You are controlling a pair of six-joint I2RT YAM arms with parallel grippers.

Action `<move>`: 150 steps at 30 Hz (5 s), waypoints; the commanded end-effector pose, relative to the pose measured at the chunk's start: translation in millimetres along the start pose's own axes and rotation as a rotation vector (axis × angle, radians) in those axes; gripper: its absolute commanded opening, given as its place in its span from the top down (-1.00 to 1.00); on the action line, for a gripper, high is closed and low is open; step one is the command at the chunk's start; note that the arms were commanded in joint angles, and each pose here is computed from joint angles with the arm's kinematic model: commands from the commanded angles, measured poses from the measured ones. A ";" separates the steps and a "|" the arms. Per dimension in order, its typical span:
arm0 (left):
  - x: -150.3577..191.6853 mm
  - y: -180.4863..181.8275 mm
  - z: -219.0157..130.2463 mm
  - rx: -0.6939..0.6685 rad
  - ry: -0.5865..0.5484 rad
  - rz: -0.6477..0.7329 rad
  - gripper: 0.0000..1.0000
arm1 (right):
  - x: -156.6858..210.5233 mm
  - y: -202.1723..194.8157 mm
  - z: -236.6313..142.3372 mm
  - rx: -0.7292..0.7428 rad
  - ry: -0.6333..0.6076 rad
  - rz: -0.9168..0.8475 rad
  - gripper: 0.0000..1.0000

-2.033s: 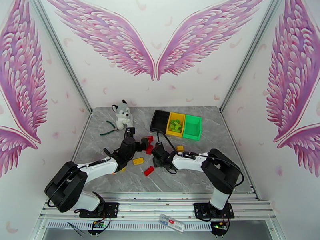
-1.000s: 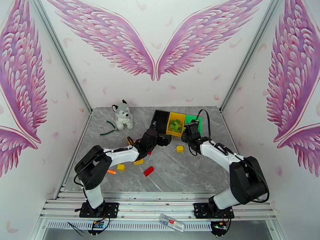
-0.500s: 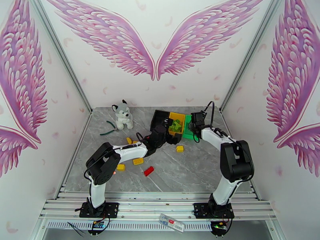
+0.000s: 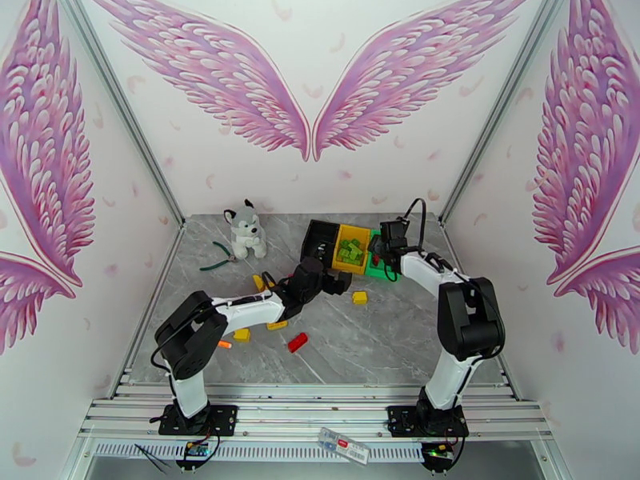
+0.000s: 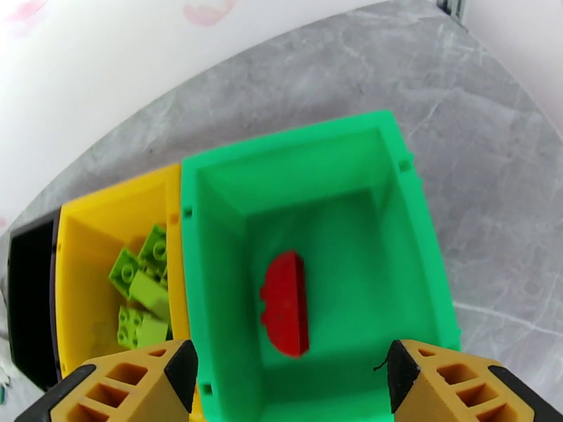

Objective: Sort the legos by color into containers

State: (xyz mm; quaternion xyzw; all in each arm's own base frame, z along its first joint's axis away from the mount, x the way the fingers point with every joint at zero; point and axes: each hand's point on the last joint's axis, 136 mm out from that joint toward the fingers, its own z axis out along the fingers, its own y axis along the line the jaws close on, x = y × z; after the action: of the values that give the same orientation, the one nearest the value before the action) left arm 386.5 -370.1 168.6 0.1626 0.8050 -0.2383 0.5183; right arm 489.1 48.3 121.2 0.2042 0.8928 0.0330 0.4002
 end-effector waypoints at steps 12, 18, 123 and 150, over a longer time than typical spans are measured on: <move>10.0 104.5 -62.3 -0.267 -0.040 -0.175 -0.97 | 120.7 101.9 -84.6 -0.382 0.115 -0.354 -0.82; 18.8 134.1 -84.6 -0.337 -0.048 -0.227 -0.98 | 185.8 134.5 -125.4 -0.544 0.207 -0.514 -0.92; -7.6 17.4 4.3 0.024 0.018 -0.065 -0.97 | -42.7 -9.8 3.1 0.174 -0.102 -0.054 -0.47; 5.6 126.6 -52.5 -0.294 -0.032 -0.213 -0.95 | 73.1 126.4 -52.8 -0.320 0.054 -0.354 -0.69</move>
State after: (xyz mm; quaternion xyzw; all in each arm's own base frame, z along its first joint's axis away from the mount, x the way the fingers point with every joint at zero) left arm 411.9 -256.7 144.7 0.0275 0.8405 -0.1856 0.5083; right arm 462.4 171.1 146.4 0.0282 0.9024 0.0898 0.4205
